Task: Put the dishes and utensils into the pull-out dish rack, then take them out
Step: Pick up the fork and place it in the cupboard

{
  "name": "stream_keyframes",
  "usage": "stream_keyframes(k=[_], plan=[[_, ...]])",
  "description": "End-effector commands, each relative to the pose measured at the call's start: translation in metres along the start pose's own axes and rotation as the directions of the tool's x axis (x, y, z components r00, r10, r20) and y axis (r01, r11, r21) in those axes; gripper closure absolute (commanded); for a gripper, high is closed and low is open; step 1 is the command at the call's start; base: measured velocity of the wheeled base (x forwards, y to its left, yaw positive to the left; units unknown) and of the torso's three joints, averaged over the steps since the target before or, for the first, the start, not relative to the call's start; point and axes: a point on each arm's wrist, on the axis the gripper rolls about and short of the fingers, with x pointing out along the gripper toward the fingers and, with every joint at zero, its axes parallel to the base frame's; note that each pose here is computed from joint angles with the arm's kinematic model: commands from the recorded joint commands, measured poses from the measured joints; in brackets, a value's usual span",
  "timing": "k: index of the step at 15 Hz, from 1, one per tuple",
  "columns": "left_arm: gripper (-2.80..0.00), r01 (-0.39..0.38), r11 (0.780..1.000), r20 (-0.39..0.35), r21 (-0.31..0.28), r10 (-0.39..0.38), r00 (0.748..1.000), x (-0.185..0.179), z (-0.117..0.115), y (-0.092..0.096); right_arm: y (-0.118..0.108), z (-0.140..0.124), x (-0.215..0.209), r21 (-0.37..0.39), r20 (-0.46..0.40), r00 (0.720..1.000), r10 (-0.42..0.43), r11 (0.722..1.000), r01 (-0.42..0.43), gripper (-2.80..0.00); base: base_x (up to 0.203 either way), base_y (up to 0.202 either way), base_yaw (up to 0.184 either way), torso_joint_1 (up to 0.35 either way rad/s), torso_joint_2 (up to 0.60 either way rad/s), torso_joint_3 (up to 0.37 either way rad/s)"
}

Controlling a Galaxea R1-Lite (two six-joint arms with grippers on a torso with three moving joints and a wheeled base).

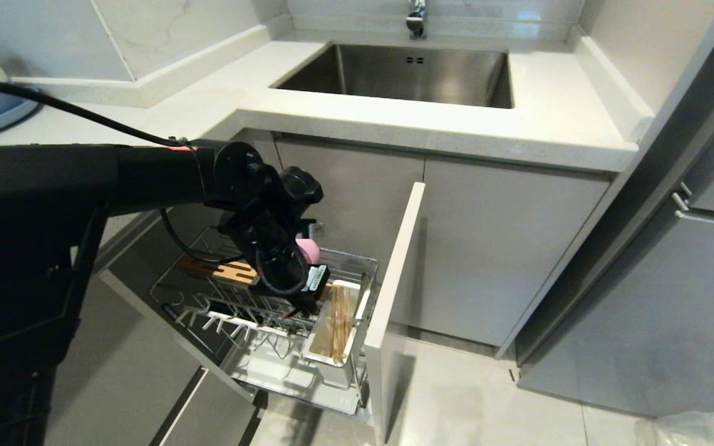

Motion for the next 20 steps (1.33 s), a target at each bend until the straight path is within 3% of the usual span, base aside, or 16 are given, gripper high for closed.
stream_keyframes(k=[1,7,20], plan=[[0.00,0.002,1.000,-0.009,0.005,-0.002,1.000,0.001,-0.001,-0.002,0.000,0.000,0.000,0.000,-0.001,1.000,0.000,1.000,0.000,0.00,0.000,0.000,0.000,0.000,0.00,0.000],[0.00,0.006,1.000,-0.044,0.009,-0.006,0.999,0.022,0.003,-0.004,0.000,0.000,0.000,0.000,-0.001,1.000,0.000,1.000,0.000,0.00,0.000,0.000,0.000,0.000,0.00,0.000],[0.00,0.005,1.000,-0.037,0.003,-0.005,0.999,0.038,0.009,-0.003,0.000,0.000,0.000,0.000,-0.001,1.000,0.000,1.000,0.000,0.00,0.000,0.000,0.000,0.000,0.00,0.000]])
